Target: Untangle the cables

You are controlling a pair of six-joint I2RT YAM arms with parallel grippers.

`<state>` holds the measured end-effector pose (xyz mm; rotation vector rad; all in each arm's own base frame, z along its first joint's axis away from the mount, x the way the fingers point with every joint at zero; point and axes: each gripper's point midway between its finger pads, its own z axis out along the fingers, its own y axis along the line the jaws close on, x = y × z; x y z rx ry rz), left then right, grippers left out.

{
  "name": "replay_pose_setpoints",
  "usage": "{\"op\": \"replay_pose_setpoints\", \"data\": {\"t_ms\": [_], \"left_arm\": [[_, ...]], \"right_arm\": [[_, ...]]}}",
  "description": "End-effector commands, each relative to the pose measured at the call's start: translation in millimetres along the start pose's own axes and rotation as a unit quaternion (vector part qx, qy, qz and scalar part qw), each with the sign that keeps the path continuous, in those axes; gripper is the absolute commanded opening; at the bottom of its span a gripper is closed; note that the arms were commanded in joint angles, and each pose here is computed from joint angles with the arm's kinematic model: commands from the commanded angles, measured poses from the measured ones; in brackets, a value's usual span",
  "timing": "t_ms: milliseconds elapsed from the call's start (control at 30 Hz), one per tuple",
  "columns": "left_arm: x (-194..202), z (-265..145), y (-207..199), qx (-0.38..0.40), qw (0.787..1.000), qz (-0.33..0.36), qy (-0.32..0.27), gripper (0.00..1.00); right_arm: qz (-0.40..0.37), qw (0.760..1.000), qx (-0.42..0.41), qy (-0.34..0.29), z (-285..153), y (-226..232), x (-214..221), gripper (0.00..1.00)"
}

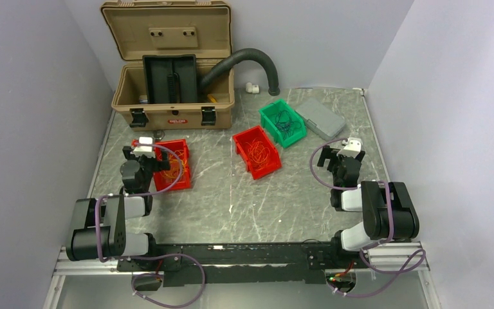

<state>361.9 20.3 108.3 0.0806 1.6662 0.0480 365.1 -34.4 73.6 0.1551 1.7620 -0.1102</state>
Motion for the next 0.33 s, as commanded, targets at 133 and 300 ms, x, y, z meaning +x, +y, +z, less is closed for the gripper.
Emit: {"op": "replay_pose_setpoints", "data": {"t_ms": [133, 300], "left_arm": [[-12.6, 5.4, -2.6, 0.01, 1.0, 0.01, -0.019, 0.99], [-12.4, 4.7, -3.1, 0.009, 1.0, 0.011, -0.019, 0.99]], "right_arm": [[0.007, 0.999, -0.009, -0.038, 6.3, 4.2, -22.9, 1.0], [0.007, 0.999, -0.009, -0.038, 6.2, 4.3, -23.2, 1.0]]}}
